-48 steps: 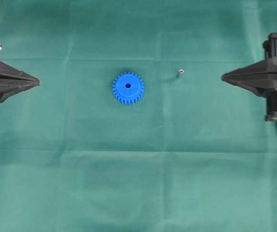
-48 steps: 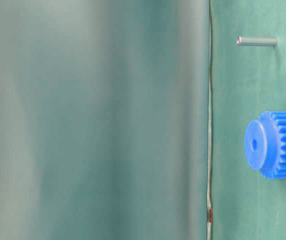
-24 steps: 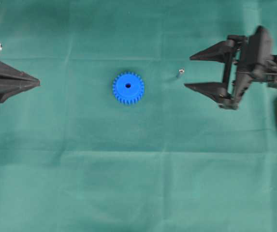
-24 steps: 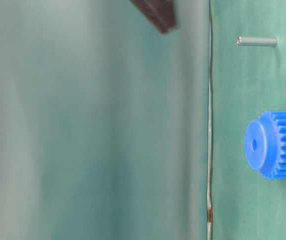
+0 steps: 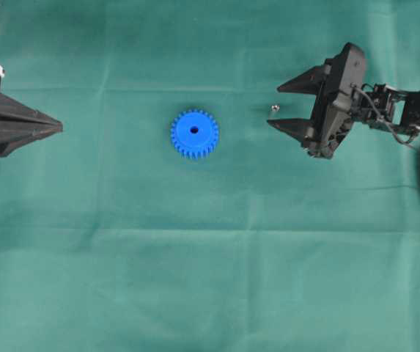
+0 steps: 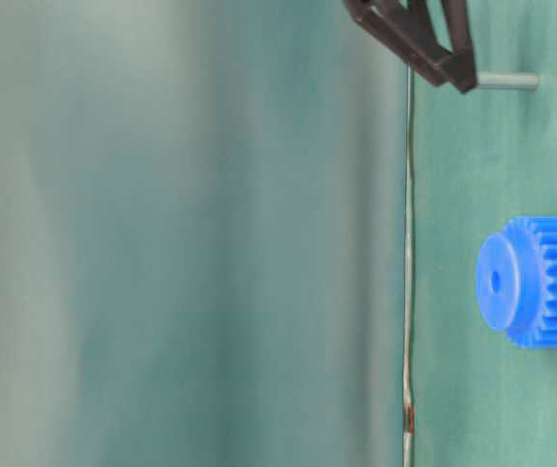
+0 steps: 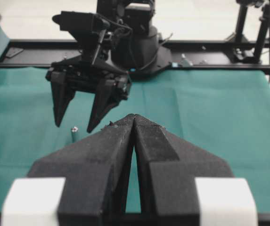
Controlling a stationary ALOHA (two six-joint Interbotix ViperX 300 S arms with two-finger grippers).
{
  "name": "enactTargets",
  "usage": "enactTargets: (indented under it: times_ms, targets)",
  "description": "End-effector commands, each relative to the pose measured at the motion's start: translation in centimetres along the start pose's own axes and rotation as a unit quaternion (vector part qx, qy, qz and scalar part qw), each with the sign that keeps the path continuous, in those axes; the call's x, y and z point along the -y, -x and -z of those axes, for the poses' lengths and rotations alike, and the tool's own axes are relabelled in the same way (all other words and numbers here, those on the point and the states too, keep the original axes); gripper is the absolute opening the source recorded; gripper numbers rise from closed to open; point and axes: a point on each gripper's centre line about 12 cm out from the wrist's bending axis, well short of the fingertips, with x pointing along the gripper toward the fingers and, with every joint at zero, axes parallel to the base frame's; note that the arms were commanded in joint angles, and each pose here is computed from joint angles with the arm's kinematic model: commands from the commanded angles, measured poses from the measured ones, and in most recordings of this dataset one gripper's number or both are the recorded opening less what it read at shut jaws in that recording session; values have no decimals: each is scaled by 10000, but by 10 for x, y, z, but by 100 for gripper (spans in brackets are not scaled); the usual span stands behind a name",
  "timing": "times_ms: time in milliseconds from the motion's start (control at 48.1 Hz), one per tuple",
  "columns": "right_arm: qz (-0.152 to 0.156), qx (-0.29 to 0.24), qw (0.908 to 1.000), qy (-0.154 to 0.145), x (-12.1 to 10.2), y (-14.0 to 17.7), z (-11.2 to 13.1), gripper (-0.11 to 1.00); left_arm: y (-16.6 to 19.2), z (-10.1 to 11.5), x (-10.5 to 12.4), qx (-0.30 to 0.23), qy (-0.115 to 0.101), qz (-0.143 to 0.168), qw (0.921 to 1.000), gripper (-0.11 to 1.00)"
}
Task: Insert the shaft placed at a random location into the center hole of the medium gear at another random location.
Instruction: 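Lower the right gripper over the silver shaft and close on it, then lift the shaft upright and carry it left over the blue gear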
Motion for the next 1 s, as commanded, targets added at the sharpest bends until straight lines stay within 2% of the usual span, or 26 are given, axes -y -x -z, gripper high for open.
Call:
enactTargets:
  times_ms: [0,125,187,374,437,749,978]
  targets:
    - [27,169,9998,-94,1,-4,-8,87,-3,-8,0,77,-8,-5,10000,0]
    - [29,123,9999,-93,1,-5,-6,84,-3,-8,0,84,-15,-5,10000,0]
    - [22,108,9999,-82,1,-5,-5,76,-3,-8,0,77,-15,-5,10000,0]
    - [23,54,10000,-66,1,-4,-2,25,-3,-7,0,38,-15,-5,10000,0]
    - [29,46,10000,-70,1,-4,-3,13,-2,-7,0,31,-15,-5,10000,0]
    - [27,131,9999,-72,1,-4,-7,13,-2,-8,-1,54,-8,-15,10000,0]
    - [-18,474,9988,-93,-1,8,-41,13,-2,-8,0,46,-8,-5,10000,0]
